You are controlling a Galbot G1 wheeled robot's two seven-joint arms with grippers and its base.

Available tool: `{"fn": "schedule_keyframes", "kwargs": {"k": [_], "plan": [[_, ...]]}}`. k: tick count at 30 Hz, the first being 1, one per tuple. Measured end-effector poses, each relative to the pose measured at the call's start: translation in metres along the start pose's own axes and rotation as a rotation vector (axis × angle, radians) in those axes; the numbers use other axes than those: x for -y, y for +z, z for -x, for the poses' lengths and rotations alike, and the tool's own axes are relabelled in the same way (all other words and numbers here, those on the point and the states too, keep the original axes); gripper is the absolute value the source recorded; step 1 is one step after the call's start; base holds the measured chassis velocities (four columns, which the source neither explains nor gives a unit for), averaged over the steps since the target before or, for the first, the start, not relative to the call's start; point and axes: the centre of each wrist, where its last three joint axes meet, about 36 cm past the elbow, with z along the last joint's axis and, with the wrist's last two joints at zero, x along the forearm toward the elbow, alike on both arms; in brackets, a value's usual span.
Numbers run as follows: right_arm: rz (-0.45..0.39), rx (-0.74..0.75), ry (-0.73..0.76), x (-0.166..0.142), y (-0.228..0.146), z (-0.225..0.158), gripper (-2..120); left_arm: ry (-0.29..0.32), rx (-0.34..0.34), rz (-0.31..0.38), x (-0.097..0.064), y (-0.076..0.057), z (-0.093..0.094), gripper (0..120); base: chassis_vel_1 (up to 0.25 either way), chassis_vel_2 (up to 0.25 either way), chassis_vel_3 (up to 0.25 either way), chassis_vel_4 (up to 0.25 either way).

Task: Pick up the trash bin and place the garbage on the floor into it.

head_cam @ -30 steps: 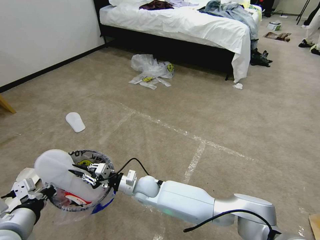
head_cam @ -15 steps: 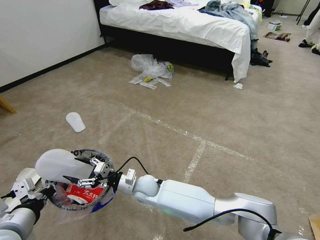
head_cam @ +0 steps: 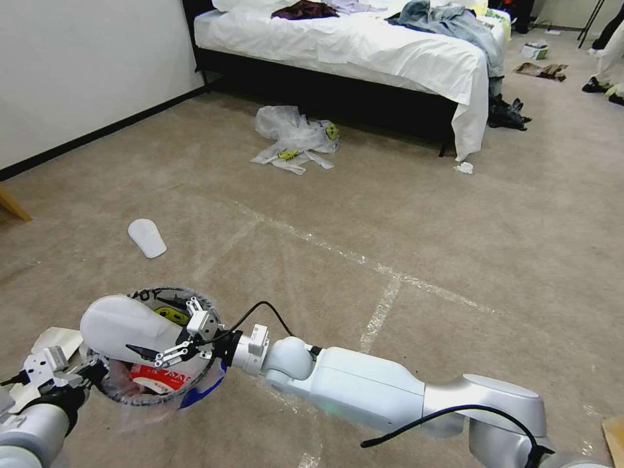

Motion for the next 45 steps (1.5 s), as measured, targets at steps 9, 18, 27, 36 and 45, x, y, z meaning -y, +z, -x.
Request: {"fn": "schedule_keyframes", "kwargs": {"k": [9,18,27,36,45], "plan": [[0.002,0.024,0.013,0.001,-0.011,0.002,99,-0.001,-0.002,-0.003,0.000,0.001,0.001,1,0.000,0.000,0.000,0.000],[-0.016,0.125,0.044,0.023,-0.058,0.016,99,-0.005,-0.002,-0.001,-0.001,0.000,0.002,1,0.000,0.000,0.000,0.000],[-0.019,0.170,0.066,0.038,-0.082,0.023,100,-0.008,0.000,0.002,-0.002,0.000,0.002,1,0.000,0.000,0.000,0.000],[-0.015,0.220,0.127,0.056,-0.106,0.020,100,-0.017,0.003,0.005,-0.005,-0.002,0.003,1,0.000,0.000,0.000,0.000],[-0.075,0.293,0.372,0.123,-0.160,-0.032,100,-0.020,0.012,0.001,-0.009,-0.006,0.003,1,0.000,0.000,0.000,0.000]]}}
